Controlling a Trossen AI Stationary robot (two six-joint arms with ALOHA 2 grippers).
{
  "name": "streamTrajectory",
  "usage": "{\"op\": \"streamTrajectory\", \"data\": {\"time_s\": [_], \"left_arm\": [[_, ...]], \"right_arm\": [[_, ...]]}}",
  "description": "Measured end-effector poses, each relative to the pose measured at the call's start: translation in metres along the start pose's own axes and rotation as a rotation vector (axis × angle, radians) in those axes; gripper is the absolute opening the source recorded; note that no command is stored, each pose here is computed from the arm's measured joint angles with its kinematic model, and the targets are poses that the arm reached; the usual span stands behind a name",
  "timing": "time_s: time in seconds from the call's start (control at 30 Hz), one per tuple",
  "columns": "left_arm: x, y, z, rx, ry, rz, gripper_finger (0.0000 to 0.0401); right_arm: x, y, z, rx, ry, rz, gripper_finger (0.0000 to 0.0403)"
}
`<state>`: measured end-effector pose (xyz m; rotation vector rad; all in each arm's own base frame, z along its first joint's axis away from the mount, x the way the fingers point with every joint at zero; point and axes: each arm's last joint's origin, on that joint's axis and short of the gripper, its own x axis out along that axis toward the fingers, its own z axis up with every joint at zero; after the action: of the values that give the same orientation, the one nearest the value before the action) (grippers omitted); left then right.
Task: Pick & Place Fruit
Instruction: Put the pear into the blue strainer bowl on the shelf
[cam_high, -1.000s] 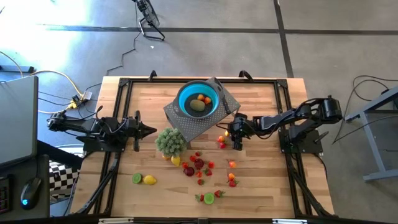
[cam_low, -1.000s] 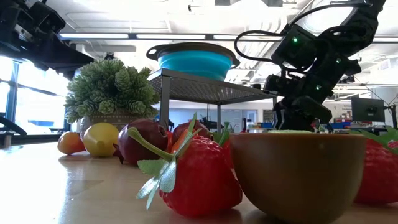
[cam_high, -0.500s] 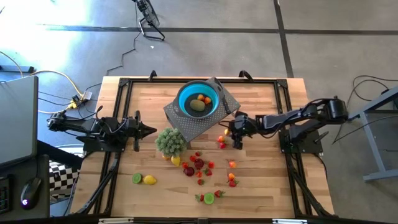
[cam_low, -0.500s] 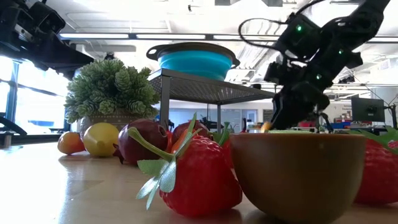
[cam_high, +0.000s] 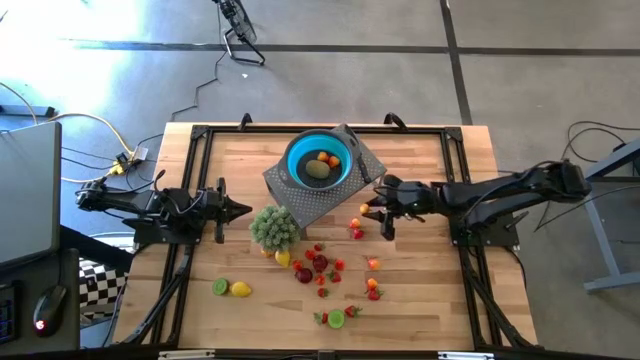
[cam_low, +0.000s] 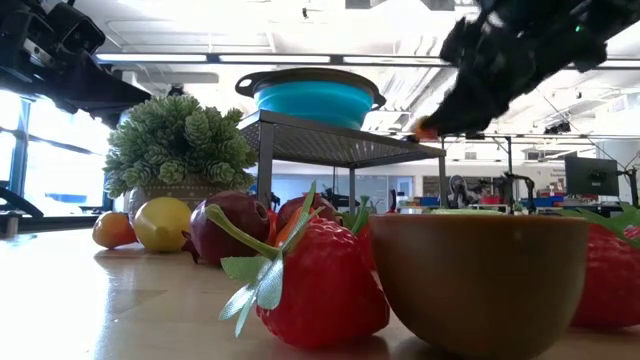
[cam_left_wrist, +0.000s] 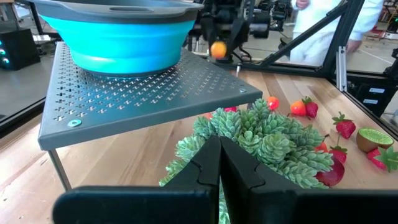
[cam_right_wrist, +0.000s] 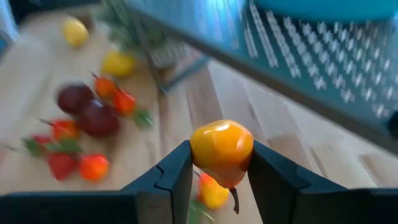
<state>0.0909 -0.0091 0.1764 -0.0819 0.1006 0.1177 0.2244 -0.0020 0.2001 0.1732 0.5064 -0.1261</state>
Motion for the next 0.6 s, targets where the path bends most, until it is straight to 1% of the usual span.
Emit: {"op": "streamTrajectory", "data": {"time_s": [0.13, 0.4, 0.6], "left_arm": [[0.000, 0.000, 0.000, 0.000, 0.000, 0.000, 0.0001], [0.000, 0.000, 0.000, 0.000, 0.000, 0.000, 0.0001], [0.000, 0.000, 0.000, 0.000, 0.000, 0.000, 0.0001]], "right_arm": [[-0.010, 0.007, 0.011, 0.011, -0.107, 0.021, 0.0132], [-0.018, 0.017, 0.030, -0.024, -0.320, 0.061, 0.0132], [-0.023, 0.018, 0.043, -0.046, -0.430, 0.065, 0.0132]]}}
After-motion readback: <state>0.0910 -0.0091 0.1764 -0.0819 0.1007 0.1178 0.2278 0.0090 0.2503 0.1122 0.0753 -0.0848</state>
